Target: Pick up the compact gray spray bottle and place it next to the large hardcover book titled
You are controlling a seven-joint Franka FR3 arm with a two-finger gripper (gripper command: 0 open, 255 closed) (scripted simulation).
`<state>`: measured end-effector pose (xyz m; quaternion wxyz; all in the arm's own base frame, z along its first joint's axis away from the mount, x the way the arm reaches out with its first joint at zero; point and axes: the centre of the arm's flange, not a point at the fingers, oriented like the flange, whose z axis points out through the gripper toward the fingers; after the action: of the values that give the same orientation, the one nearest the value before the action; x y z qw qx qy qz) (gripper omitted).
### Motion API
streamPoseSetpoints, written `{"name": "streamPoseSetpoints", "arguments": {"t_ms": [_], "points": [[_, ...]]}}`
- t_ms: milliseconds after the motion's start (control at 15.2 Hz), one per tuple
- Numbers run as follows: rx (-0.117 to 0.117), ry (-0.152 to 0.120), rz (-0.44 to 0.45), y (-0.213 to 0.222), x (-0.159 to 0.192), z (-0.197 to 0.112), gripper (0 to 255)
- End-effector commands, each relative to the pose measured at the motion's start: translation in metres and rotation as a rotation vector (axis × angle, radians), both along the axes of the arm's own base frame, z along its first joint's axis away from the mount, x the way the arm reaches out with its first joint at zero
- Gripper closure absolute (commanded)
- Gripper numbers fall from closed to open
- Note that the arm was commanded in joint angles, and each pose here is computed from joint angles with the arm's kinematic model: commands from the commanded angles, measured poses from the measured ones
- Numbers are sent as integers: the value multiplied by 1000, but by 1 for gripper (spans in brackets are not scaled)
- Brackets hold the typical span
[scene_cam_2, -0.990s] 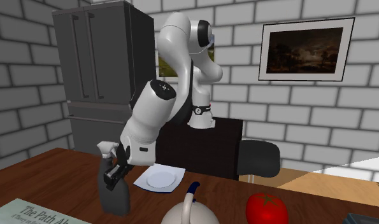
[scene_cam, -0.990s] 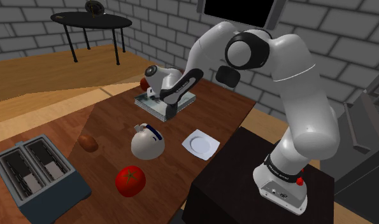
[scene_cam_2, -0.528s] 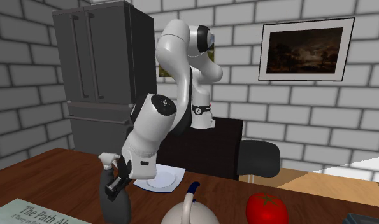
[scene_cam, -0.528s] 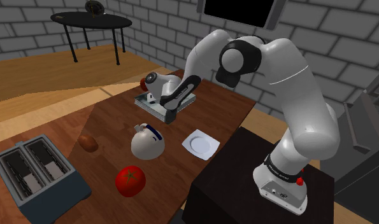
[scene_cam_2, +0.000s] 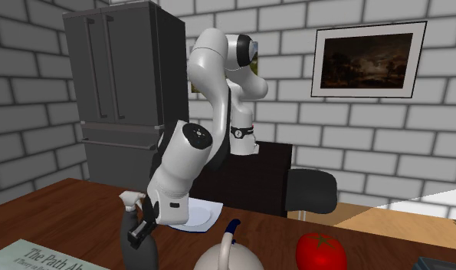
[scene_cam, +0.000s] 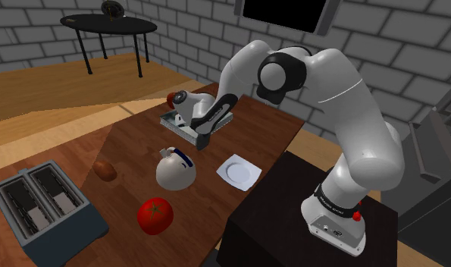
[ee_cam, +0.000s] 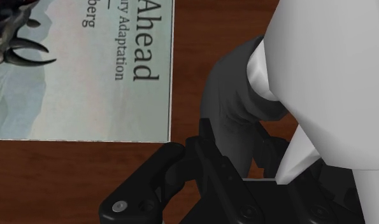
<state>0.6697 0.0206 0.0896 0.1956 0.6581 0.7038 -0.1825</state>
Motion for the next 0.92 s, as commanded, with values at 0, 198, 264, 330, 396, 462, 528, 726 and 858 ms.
{"name": "streamPoseSetpoints", "arguments": {"t_ms": [0,198,264,330,396,462,528,726,858], "points": [[0,0,0,0,0,0,255],[0,0,0,0,0,0,0],[0,0,0,0,0,0,0],[0,0,0,0,0,0,0],[0,0,0,0,0,0,0],[0,0,0,0,0,0,0],[0,0,0,0,0,0,0],[0,0,0,20,-1,34,0],[0,0,0,26,-2,43,0]]}}
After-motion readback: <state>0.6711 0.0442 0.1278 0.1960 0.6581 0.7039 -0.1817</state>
